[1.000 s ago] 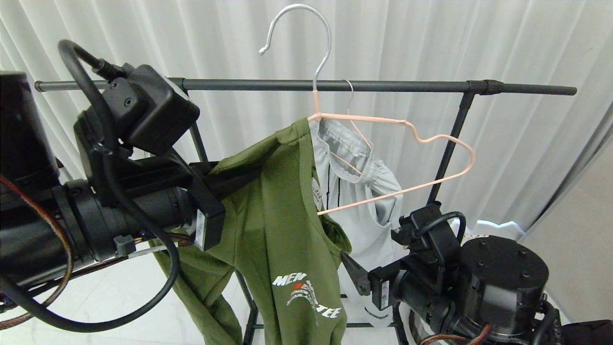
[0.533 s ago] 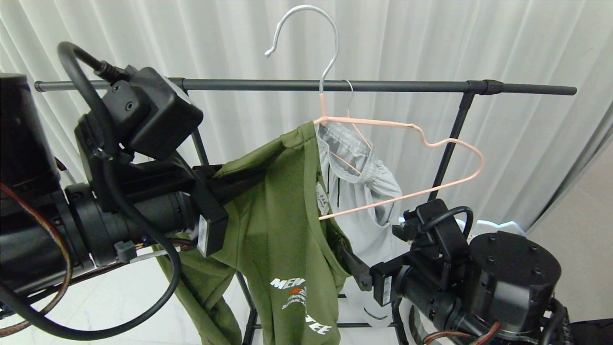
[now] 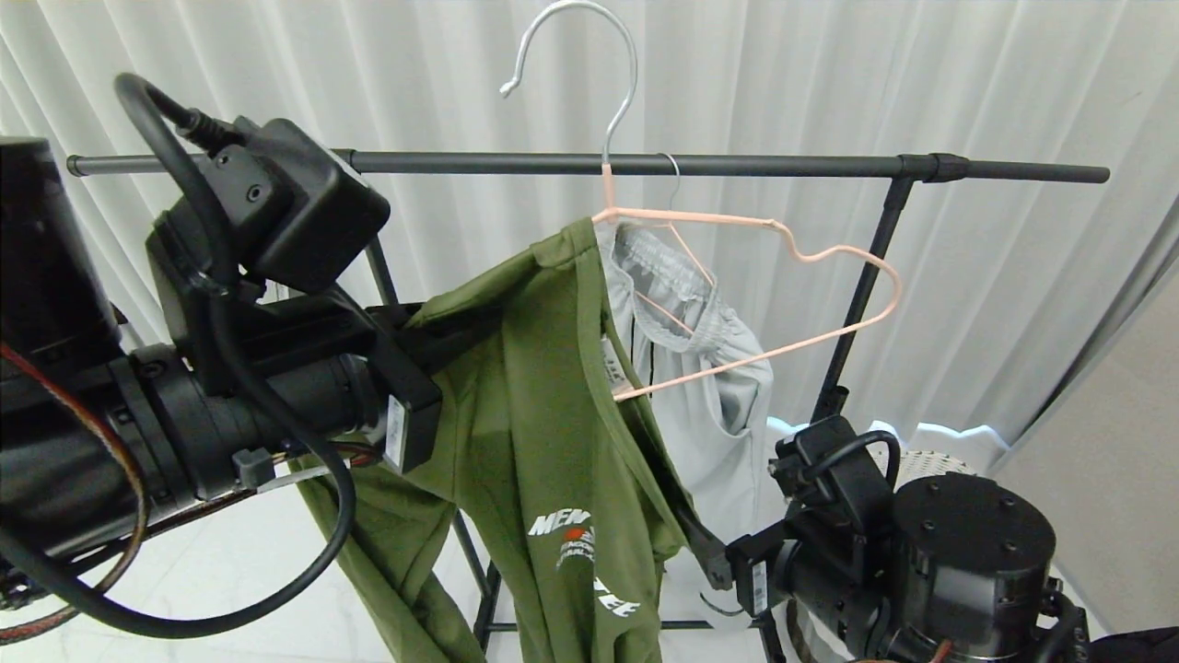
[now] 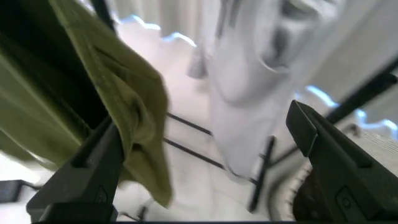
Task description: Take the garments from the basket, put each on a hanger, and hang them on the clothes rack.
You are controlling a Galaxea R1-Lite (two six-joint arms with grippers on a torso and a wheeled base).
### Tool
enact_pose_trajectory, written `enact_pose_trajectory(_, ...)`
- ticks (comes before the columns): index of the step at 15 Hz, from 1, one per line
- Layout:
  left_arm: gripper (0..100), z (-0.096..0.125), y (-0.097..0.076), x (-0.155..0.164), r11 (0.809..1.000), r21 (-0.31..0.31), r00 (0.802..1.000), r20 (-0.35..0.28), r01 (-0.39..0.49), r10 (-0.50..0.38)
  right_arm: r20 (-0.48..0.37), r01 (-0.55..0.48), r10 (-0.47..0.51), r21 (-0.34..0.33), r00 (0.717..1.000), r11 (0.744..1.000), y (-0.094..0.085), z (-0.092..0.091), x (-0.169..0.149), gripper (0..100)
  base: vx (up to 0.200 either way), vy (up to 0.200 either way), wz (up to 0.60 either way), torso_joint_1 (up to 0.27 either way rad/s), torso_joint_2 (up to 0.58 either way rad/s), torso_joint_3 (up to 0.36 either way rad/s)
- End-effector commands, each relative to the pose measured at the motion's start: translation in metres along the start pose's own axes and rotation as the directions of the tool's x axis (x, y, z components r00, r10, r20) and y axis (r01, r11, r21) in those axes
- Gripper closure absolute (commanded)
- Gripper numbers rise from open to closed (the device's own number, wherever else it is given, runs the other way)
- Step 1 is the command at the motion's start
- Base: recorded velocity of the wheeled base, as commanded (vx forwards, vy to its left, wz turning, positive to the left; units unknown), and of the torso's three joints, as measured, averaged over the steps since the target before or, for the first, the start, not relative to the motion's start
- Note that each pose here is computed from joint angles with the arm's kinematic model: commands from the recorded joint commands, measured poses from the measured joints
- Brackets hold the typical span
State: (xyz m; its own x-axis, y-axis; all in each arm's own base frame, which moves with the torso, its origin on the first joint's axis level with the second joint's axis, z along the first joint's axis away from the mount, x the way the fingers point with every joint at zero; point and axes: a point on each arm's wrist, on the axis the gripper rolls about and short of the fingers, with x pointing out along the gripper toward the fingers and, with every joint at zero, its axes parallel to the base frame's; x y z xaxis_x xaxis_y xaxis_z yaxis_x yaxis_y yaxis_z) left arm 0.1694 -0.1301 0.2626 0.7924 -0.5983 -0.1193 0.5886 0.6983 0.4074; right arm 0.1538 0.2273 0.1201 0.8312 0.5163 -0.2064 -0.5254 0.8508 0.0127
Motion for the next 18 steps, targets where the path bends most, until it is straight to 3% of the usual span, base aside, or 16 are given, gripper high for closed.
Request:
enact_pose_trajectory(1,100,-0.005,0.001,0.001,1.000,0.003,1.000,-0.019,-0.006,0.006,-0.012,0.034,-0.035,-0.016,0.999,0.999,-0.014,-0.002,-0.009,0,0.000,0.000,0.00,0.000,0.00,0.000)
enact_pose_trajectory(6,100,-0.027,0.008,-0.001,0.992,0.115,0.992,-0.109,-0.053,0.066,-0.025,0.158,-0.159,-0.030,0.987,0.987,-0.055,-0.005,-0.028,0,0.000,0.000,0.00,0.000,0.00,0.000)
enact_pose_trajectory(10,100,-0.044,0.000,-0.007,0.989,0.149,0.986,-0.163,-0.018,0.043,-0.014,0.272,-0.272,-0.011,0.962,0.962,-0.083,-0.001,-0.027,0,0.000,0.000,0.00,0.000,0.00,0.000)
enact_pose_trajectory(15,100,-0.061,-0.001,-0.015,0.981,0.192,0.975,-0.217,-0.013,0.056,0.011,0.304,-0.304,0.009,0.953,0.953,-0.091,0.006,-0.028,0,0.000,0.000,0.00,0.000,0.00,0.000)
enact_pose_trajectory(18,100,-0.071,-0.005,-0.016,0.971,0.236,0.956,-0.275,-0.031,0.098,0.044,0.293,-0.294,0.013,0.955,0.956,-0.089,0.014,-0.029,0,0.000,0.000,0.00,0.000,0.00,0.000)
